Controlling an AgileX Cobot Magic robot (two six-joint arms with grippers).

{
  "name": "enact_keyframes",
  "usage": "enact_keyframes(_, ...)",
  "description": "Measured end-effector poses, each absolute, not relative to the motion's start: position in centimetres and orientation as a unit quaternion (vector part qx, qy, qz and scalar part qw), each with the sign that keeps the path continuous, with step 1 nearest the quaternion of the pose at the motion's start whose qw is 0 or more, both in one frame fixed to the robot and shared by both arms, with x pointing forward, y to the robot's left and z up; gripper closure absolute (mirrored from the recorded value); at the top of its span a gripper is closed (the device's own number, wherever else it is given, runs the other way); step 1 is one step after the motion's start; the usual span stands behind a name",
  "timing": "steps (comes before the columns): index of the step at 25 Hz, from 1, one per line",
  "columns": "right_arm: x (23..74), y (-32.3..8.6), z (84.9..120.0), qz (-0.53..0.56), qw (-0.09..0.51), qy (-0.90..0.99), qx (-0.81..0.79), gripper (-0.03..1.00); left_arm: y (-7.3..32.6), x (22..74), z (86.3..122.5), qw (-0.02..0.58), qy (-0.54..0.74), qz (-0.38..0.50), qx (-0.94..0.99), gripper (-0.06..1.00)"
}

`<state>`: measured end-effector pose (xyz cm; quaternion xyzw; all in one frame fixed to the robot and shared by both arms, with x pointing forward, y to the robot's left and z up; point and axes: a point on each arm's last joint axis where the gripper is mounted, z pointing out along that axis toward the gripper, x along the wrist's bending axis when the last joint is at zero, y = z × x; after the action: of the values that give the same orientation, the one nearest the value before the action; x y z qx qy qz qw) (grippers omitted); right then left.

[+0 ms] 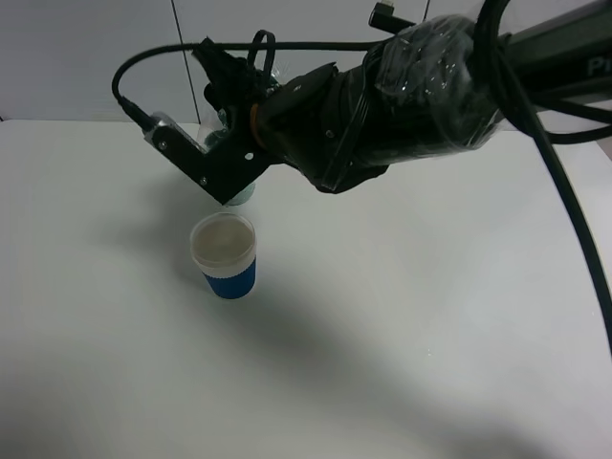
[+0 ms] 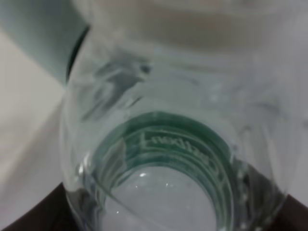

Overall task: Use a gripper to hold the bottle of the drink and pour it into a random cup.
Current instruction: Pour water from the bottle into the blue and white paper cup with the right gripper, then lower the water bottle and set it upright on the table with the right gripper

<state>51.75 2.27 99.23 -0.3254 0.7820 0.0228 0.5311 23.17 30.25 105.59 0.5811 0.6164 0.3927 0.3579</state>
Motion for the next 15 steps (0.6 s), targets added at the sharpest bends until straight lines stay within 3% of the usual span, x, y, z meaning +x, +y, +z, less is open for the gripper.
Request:
enact_keyframes(6,51.3,2.2,100.3,0.163,0.503,0.836,-0.145,0.41,30.2,23.2,105.6,0.358,0.616,0.393,0.581,-0.04)
enact_keyframes(15,50.8,-0.3,105.7,0.348,0.414,0.830,0.136,0.41,30.2,23.2,105.6,0.358,0.616,0.393,0.581,-0.04)
